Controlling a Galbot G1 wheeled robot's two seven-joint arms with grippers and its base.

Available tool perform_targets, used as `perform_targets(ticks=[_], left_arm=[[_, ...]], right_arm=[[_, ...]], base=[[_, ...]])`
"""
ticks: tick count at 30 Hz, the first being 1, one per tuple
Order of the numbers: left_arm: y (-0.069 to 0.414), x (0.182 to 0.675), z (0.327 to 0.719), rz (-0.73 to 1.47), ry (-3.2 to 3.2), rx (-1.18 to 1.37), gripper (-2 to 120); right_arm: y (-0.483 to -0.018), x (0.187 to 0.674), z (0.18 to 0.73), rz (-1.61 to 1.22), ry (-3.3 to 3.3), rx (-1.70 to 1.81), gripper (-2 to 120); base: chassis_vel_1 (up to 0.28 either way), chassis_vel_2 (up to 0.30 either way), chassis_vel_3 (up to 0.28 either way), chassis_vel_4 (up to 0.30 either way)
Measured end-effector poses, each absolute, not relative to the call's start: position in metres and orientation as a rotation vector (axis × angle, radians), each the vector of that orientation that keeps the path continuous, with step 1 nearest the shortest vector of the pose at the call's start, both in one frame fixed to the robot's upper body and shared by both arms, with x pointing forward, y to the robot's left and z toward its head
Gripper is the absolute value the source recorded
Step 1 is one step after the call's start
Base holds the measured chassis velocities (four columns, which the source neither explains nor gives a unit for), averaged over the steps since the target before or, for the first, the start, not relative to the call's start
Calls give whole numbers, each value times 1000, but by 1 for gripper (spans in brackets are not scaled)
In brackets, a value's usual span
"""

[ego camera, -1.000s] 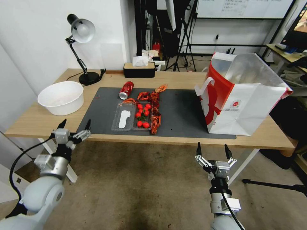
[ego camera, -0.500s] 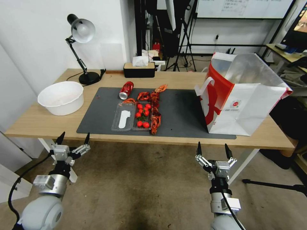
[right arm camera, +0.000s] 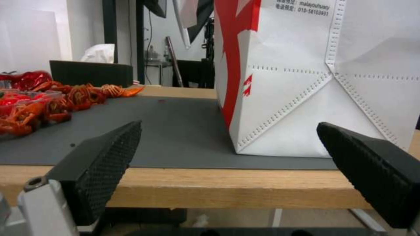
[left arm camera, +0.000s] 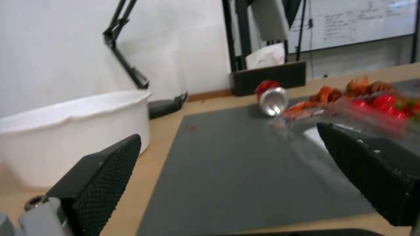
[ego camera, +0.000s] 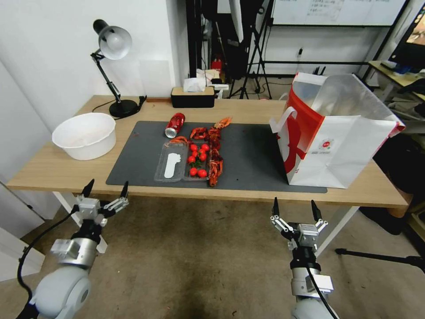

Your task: Pick up the trash from the table and place it into the takeout bag.

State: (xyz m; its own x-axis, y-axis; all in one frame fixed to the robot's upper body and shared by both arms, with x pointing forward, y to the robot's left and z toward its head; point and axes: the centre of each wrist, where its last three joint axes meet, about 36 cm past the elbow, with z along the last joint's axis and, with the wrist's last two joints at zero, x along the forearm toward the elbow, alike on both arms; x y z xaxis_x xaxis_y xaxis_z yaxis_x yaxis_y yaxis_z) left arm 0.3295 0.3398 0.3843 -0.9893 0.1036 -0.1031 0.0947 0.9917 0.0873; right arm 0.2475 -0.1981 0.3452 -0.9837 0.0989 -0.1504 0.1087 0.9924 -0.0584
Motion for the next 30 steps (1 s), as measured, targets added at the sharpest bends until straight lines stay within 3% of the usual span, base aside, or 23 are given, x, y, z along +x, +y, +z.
perform_targets(ticks=[17,30], left_arm=[[329,423,431,58,3032,381,100],[296,517,458,-179,3195,478,100]], right_arm=[[-198,250,347,-107,2982,154,100],[-199,251,345,-120,2987,156,100]], base=[[0,0,0,0],[0,0,0,0]])
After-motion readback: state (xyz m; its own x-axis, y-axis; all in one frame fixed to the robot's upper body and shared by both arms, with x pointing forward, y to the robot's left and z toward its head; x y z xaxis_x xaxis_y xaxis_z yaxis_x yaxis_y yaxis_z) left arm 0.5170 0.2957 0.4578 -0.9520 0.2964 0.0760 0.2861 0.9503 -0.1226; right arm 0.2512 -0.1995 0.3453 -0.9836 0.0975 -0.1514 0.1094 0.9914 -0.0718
